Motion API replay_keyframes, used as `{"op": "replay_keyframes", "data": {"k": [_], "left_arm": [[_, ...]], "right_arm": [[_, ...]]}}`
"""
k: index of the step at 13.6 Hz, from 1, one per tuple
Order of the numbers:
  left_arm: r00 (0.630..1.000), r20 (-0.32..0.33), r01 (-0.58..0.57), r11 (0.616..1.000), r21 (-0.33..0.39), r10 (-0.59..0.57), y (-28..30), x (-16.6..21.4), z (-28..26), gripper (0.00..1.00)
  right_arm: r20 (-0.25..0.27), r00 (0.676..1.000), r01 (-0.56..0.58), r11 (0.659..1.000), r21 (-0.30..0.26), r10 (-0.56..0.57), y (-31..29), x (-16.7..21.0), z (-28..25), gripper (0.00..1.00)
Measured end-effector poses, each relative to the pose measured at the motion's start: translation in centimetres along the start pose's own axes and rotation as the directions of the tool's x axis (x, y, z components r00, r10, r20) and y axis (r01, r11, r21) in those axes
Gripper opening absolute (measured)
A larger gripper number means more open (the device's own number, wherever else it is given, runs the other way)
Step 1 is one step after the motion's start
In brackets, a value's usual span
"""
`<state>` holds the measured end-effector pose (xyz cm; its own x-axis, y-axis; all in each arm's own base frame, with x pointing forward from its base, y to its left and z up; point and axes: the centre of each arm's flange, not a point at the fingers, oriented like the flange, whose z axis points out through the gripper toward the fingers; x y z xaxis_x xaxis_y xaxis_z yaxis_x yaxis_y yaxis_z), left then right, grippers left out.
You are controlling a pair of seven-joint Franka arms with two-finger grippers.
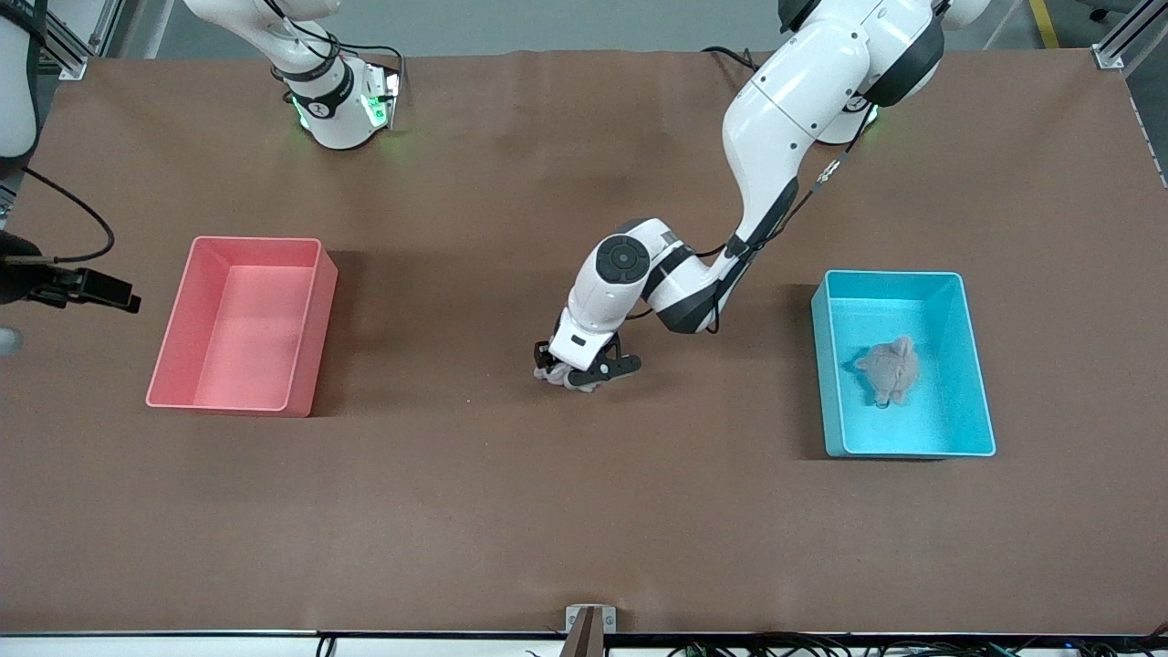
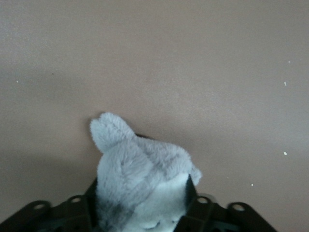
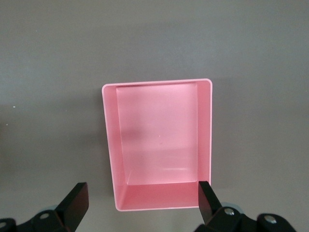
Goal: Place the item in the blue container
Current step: 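Grasp the second plush with the left gripper while the right arm returns to rest, then carry the second plush into the blue box with the left gripper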
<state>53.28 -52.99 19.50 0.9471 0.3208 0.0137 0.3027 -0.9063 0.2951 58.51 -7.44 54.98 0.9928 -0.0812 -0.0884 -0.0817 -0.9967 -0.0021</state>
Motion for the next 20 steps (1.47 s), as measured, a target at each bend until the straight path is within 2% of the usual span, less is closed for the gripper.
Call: {"op": "replay_keyframes", "data": {"k": [3,4,7,10,12,15,20], "left_arm": [[1.0,-0.003,0.002,1.0,-0.001,-0.002,0.1,0.2,-0.3,0.34],[1.0,-0.002,0.004,1.0,0.004,-0.004,0.0,0.4,-0.4,0.3],[1.0,0.005,0.03,0.996,0.085,-0.031,-1.0,2.7,-2.9,0.3],[0.998,-0.014,0.063,0.983,0.175,-0.062,-3.3,7.7,-10.5,0.3],[0.999,-0.028,0.044,0.974,0.221,-0.039,-6.6,10.5,-15.4,0.3],[0.999,-0.021,-0.027,0.959,0.281,0.034,-14.4,14.0,-20.5,0.3],[0.985,0.065,-0.171,0.921,0.349,0.159,-29.9,19.0,-25.1,0.3]], "right_arm": [[-0.023,1.0,0.015,1.0,-0.003,-0.015,-0.5,-1.3,-1.4,1.0],[-0.028,1.0,0.015,1.0,-0.004,-0.015,-0.4,-1.6,-1.8,1.0],[-0.036,0.999,0.005,1.0,-0.003,-0.005,0.2,-2.1,-2.5,1.0],[-0.039,0.999,-0.005,1.0,0.0,0.005,0.9,-2.6,-2.8,1.0],[-0.039,0.999,-0.001,1.0,0.001,0.001,0.6,-2.9,-2.8,1.0],[-0.036,0.999,0.011,1.0,0.002,-0.011,0.0,-3.3,-2.7,1.0],[-0.056,0.998,0.028,1.0,0.004,-0.028,-0.8,-4.9,-4.0,1.0]]}}
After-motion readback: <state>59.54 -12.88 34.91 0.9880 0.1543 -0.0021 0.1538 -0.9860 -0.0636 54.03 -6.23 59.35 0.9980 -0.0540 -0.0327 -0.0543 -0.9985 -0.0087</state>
